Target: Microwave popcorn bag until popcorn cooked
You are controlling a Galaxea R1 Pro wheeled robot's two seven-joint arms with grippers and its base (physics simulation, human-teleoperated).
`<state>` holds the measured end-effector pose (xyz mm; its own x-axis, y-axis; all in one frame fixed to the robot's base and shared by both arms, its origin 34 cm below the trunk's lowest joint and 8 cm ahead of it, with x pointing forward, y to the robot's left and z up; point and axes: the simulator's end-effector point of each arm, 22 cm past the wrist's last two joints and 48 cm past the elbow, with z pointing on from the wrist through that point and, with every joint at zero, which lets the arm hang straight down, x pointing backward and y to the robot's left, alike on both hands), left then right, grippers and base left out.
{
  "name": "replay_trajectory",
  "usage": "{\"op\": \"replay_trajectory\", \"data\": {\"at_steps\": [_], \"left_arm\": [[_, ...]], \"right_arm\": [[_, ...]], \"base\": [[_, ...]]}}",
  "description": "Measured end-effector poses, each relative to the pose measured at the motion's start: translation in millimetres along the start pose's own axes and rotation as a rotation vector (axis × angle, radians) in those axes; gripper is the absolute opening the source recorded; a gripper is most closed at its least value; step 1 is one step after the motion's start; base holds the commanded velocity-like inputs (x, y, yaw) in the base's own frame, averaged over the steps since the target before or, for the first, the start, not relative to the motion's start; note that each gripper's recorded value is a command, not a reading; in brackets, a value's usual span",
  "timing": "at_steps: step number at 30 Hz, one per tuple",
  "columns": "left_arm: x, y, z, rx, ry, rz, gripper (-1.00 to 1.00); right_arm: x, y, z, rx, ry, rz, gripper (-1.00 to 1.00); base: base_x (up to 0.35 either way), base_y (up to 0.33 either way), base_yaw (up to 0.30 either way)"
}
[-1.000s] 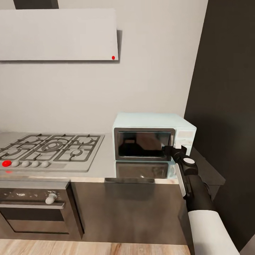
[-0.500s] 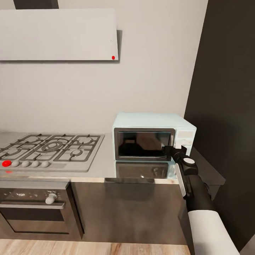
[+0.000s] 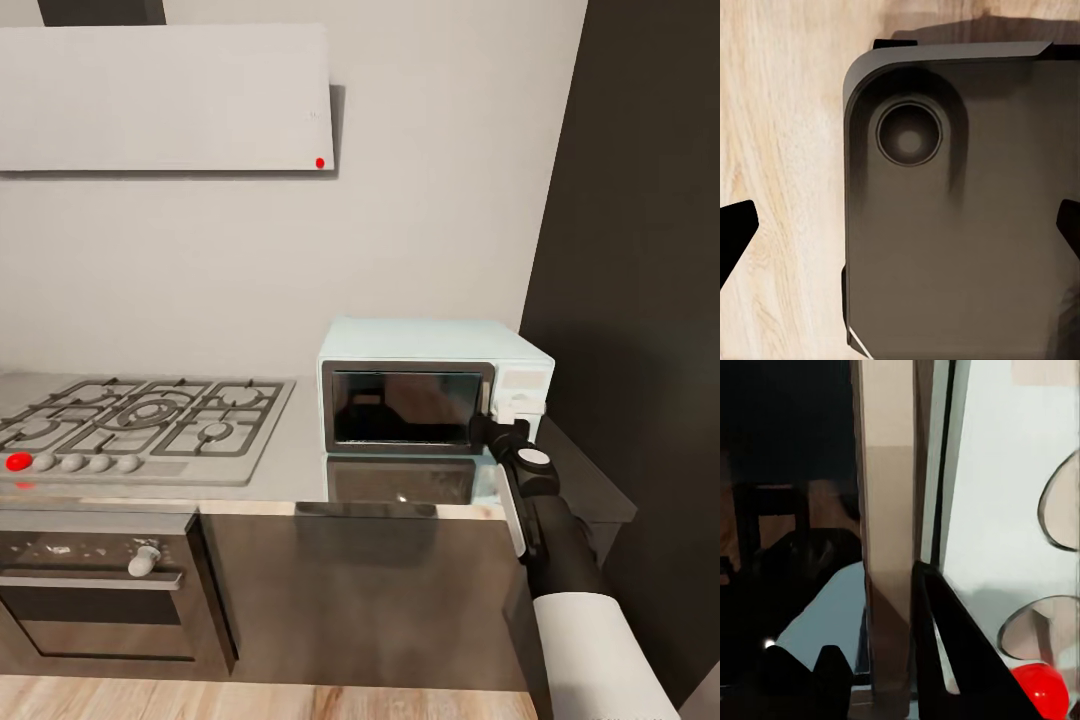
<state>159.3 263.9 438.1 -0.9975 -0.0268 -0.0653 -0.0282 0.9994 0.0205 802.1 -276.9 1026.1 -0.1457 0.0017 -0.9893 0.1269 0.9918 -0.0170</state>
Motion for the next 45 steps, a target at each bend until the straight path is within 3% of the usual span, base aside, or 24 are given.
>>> {"op": "replay_trajectory", "data": {"at_steps": [13,20,31,34,36,40,45], "left_arm": [[0.1,1.0,0.0,-0.001,0.0,0.0,1.0],[0.0,0.1,0.1,0.0,0.0,-0.001,1.0],[0.0,-1.1,0.1,0.001,0.001,-0.003,1.0],[0.1,-0.9,0.1,0.001,0.001,-0.003,1.0],[0.2,-0.3,0.1,0.0,0.001,-0.003,1.0],[-0.5,-0.3,0.1,0.0,0.0,-0.005,1.0],[-0.8,-0.9,0.1,0.001,-0.001,-0.006,1.0]], "right_arm": [[0.1,-0.7,0.1,-0.004,0.0,0.005,-1.0],[1.1,-22.0,0.4,0.037,0.002,0.04,-1.0],[0.4,-5.3,1.2,0.0,-0.001,-0.001,-1.0],[0.6,2.6,1.7,-0.033,-0.001,0.031,-1.0],[0.4,9.4,1.3,-0.044,-0.001,0.012,-1.0],[0.2,8.7,0.2,-0.055,0.001,0.037,-1.0],[0.0,7.0,0.6,-0.067,0.0,0.019,-1.0]], "base": [[-0.001,0.006,0.0],[-0.135,0.145,0.0],[-0.259,0.001,0.0],[-0.315,0.0,0.0],[-0.158,0.0,0.0],[0.0,0.0,0.0],[0.0,0.0,0.0]]}}
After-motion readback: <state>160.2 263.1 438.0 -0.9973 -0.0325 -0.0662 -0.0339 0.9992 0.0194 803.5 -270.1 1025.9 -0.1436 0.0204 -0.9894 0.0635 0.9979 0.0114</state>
